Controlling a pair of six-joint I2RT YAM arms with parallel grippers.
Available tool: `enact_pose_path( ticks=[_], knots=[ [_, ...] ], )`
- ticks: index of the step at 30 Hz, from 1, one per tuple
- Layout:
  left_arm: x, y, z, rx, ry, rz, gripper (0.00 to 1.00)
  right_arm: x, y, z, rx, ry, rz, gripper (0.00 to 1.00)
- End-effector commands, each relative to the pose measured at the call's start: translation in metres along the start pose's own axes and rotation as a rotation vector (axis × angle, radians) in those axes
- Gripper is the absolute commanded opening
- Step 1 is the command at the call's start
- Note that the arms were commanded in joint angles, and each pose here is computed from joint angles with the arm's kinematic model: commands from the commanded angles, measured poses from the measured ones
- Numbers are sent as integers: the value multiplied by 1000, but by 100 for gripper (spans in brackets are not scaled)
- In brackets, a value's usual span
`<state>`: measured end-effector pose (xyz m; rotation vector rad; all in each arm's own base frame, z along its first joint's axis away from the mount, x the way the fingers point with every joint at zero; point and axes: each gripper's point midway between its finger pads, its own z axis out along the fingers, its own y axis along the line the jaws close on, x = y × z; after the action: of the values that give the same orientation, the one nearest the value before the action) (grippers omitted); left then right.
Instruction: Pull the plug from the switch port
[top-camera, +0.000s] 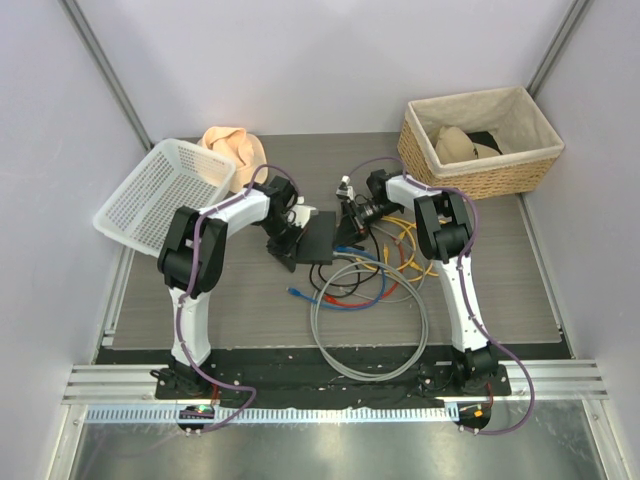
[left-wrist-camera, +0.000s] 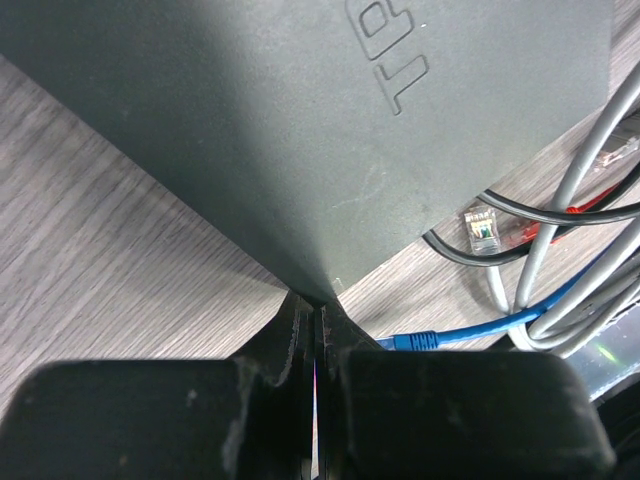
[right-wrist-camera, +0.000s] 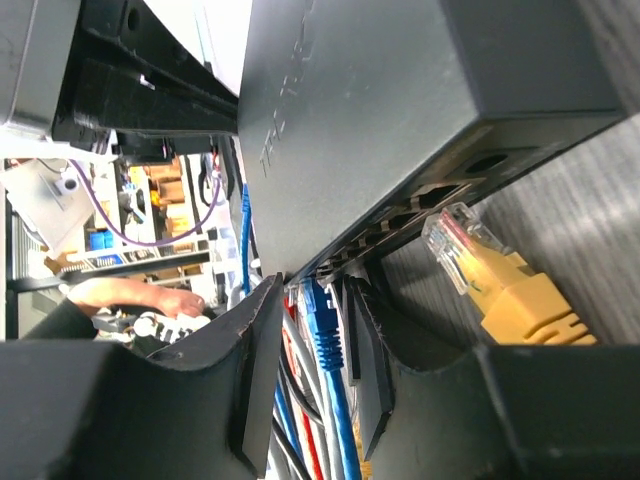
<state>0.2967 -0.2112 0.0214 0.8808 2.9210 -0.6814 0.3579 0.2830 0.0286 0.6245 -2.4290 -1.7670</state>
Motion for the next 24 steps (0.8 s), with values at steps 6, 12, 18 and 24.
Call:
enact_pose_path(
  ticks=[6,12,18,24],
  knots=[
    [-10,3,-7,-22,-28,29,0,23,-36,0,95,78,-17,38],
    [-8,4,-6,-23,-27,26,0,25,-40,1,100,83,-18,33],
    [-8,4,-7,-26,-26,32,0,25,-44,3,110,85,1,26],
    [-10,1,-16,-30,-38,60,0,24,-50,2,141,83,26,15]
  ],
)
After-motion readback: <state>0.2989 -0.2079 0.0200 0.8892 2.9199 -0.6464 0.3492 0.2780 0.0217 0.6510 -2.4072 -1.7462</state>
